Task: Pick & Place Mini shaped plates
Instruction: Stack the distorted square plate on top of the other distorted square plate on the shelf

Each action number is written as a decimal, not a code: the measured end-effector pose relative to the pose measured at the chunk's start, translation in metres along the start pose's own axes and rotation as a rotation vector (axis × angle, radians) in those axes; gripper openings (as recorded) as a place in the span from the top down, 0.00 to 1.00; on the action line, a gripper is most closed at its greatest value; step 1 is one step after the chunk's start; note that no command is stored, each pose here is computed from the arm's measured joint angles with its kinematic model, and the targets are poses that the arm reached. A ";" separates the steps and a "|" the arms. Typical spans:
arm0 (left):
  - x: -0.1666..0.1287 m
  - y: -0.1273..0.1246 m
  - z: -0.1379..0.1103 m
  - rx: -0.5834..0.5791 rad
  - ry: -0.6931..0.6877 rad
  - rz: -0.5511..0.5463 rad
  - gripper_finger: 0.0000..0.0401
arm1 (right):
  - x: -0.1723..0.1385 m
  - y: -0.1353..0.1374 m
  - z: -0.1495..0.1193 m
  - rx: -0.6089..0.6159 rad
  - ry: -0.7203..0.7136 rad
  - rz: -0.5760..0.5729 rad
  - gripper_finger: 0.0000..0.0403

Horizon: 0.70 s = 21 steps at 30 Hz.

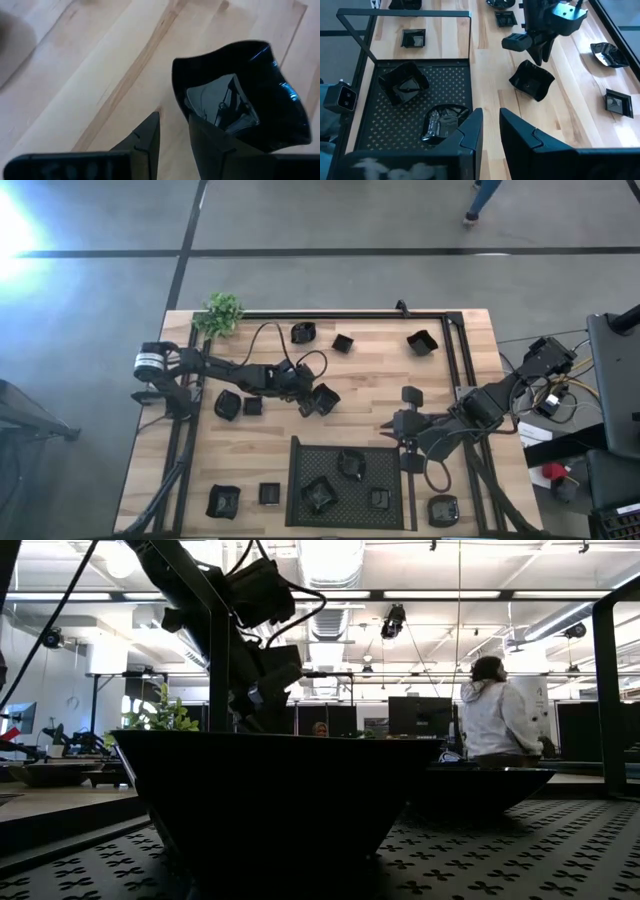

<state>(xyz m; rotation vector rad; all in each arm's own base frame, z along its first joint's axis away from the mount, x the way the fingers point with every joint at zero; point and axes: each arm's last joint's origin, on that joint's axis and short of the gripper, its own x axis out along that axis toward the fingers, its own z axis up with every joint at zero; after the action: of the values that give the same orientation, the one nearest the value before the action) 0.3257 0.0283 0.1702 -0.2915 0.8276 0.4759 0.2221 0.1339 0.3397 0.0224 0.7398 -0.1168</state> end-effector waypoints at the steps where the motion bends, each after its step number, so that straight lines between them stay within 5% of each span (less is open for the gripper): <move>1: -0.001 0.000 0.001 -0.002 -0.008 -0.003 0.75 | 0.000 0.000 0.000 0.001 -0.001 0.000 0.85; 21: -0.002 0.001 0.004 -0.022 -0.017 -0.013 0.75 | 0.000 -0.001 0.002 0.004 -0.036 -0.044 0.85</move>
<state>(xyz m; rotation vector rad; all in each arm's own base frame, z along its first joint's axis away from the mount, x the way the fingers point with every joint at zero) 0.3270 0.0300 0.1744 -0.3126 0.8042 0.4750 0.2228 0.1326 0.3414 0.0084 0.7040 -0.1601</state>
